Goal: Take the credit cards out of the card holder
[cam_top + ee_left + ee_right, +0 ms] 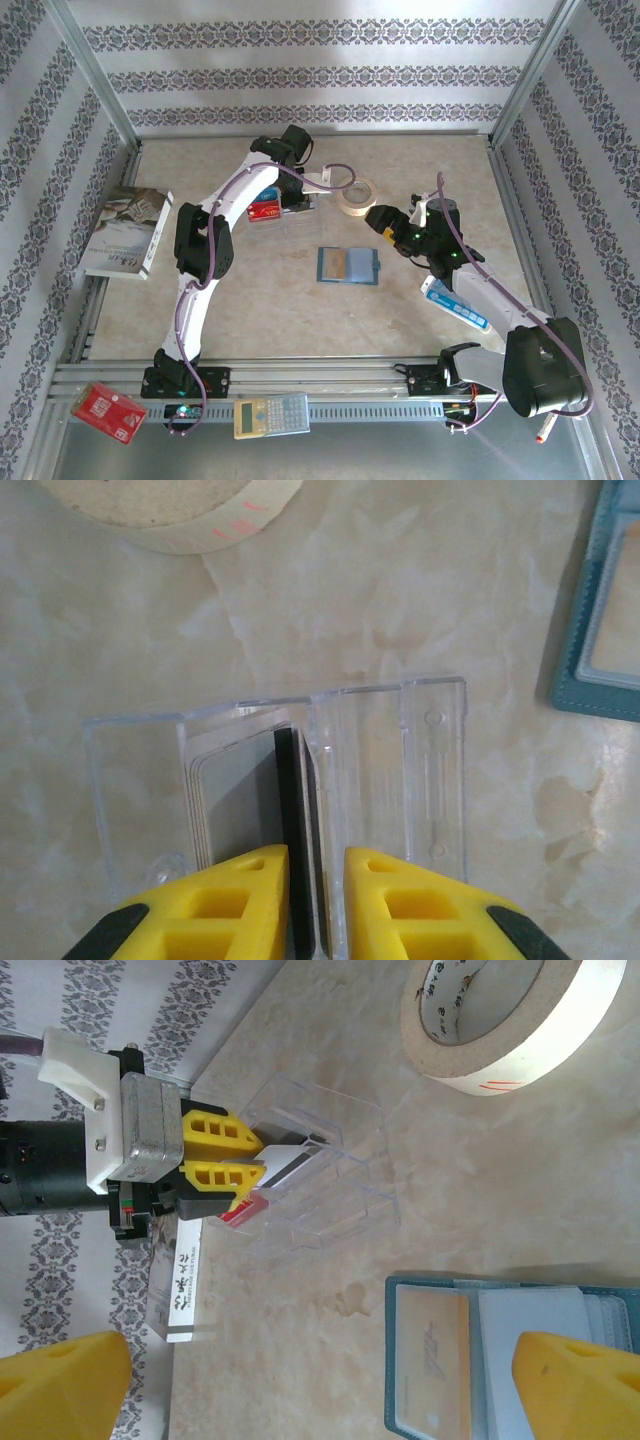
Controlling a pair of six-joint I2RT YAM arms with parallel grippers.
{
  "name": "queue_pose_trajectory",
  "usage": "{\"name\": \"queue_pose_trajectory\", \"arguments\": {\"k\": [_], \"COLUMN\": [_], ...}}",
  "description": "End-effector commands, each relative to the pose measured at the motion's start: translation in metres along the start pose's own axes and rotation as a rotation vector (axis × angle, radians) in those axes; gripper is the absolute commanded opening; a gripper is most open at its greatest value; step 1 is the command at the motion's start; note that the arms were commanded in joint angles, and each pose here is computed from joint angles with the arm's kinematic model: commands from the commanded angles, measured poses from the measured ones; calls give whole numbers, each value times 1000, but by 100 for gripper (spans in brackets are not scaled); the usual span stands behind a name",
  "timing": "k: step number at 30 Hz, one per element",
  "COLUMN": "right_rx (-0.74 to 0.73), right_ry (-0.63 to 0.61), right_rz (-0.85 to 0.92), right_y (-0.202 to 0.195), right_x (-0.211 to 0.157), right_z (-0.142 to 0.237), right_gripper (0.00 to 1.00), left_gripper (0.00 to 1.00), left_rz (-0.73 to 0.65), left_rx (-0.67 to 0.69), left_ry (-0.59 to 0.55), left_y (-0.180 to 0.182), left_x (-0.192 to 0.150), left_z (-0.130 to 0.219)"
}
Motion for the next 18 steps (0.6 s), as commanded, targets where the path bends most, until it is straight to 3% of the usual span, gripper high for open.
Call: {"name": "queue_pose_trajectory", "arguments": {"k": [1,7,18], "right_rx": [5,3,9], "right_ry": [10,14,28], "right_rz": [-13,-15,-18], "right_y": [-3,-5,-6], "right_x": [-4,-5,-7], "right_z": [-1,-2,-6], "right_gripper": [98,98,97], "left_gripper": [20,17,23], "left_rz": [-29,-23,49], "left_rx": [95,95,78], "left_ry": [-61,-69,-158], "left_y": [8,6,-2], "left_x": [18,19,32], "left_z": [32,41,72]}}
Point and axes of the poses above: each hand's point on the last joint's axis, 136 mm out from that joint toward the fingers, its own z axis back along the fingers, its own y axis along the line the jaws close on, x = y × z, the point moved 3 cm from there along z, back along the fingers, and after that the axes turned 14 degrees about z, right-handed, at the moved point
